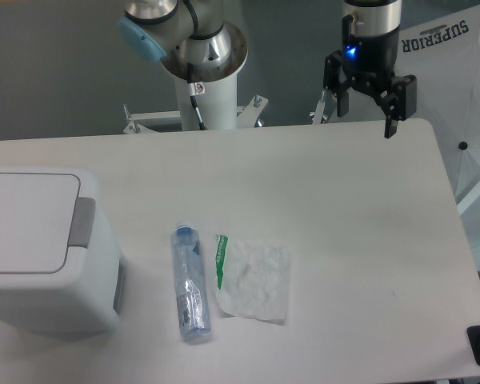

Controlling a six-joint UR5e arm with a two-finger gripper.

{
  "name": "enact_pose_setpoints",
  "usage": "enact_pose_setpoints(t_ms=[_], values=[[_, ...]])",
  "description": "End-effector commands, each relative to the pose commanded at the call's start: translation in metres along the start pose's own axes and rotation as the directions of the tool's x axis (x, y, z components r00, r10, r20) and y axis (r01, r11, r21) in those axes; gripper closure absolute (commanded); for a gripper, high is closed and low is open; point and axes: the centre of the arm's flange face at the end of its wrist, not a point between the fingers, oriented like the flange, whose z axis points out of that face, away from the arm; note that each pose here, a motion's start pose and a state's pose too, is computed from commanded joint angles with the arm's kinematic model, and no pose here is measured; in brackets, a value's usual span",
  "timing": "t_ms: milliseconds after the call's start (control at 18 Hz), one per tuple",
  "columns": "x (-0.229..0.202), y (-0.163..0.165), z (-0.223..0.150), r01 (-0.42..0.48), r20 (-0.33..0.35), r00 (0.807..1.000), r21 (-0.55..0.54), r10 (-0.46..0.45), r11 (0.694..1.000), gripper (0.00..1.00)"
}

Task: Open the trash can
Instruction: 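Move the open gripper across the table to above the trash can lid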

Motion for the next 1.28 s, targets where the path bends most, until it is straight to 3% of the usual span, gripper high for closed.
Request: enact_pose_setpoints(t_ms=[333,611,889,1056,1111,1222,1278], values=[[-0.004,-0.001,-0.007,0.014,0.014,1.0,0.003,-0.014,1.0,0.0],[-0.008,-0.018,-0.012,0.11,0.015,0.994,0.085,-0.112,0.99,0.0],[-0.006,-0.054,-0.014,0.234,-0.008,0.972,0.117,-0.235,0.965,0.0],[0.003,-0.086,-0.017,0.375,-0.014,0.926,0.149,-0.377,0.915,0.0],[0.006,-0.104,-0.02,0.426,-0.006,0.902,0.176,-0.431,0.888,0.0],[0.011,-0.13,-0.014,0.567,-0.031,0.818,0.211,-0.574,0.796,0.0],[0.015,-0.146,-0.011,0.608,-0.052,0.788,0.222,-0.614,0.762,0.0]])
